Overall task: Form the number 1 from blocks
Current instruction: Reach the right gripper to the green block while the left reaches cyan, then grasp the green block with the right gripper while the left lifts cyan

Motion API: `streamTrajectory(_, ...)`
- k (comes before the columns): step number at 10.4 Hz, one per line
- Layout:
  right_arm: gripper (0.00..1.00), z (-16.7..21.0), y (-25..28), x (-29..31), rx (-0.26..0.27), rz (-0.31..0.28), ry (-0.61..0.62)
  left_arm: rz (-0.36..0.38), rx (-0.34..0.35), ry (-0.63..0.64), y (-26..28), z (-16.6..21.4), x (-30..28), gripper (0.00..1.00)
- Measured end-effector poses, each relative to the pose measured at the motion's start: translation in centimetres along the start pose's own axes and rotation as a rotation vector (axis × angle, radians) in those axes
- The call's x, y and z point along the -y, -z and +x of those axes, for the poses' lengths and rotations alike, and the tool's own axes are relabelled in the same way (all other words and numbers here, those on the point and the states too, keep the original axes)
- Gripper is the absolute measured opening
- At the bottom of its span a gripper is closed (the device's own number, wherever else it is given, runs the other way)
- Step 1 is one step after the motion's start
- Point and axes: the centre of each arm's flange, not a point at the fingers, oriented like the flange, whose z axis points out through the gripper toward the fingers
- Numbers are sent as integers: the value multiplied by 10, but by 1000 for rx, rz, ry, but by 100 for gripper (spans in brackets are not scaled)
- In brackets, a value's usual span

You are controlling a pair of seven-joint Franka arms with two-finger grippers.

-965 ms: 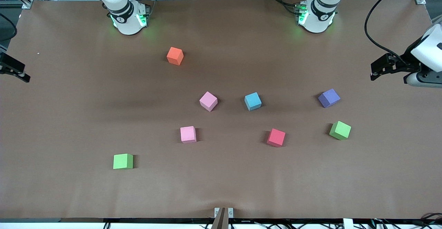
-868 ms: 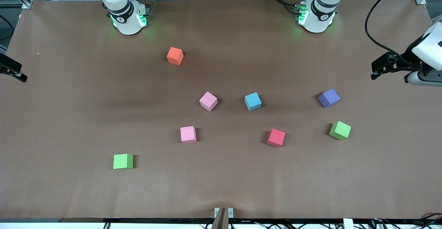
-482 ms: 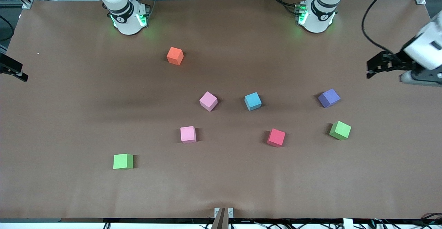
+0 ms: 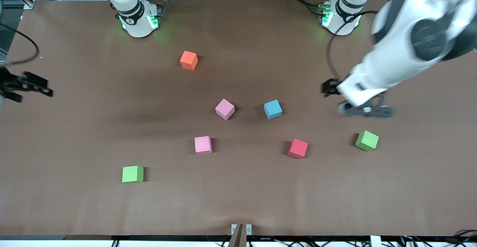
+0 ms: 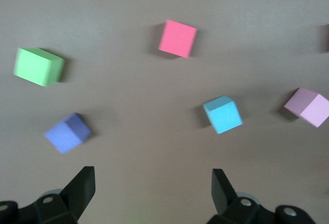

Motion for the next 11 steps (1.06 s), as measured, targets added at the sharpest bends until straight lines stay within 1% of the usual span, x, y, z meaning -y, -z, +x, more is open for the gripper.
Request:
streamTrajectory(2,100,45,-88,1,22,-3,18,-4,-7,44,-45,-5,-51,100)
streamTrajectory(3,100,62,-130,-1,34,-4,21,-9,-16,66,-77,-8,-67,100)
streamTrajectory(4,100,71,-161,-1,46,7,18,-14,-21,99,-109,-11,-78,100)
streamTrajectory(5,100,78,-178,2,43,16,22,-18,-24,129,-142,-16,-83,100)
streamTrajectory(6,100,85,-183,14,24,15,40,-20,-22,152,-169,-21,-89,100)
streamTrajectory(9,100,103,-189,86,-8,-1,144,-27,-8,250,-225,-28,-106,100)
streamTrajectory(11,100,118,-211,91,-34,-10,155,-42,-7,314,-256,-24,-114,100)
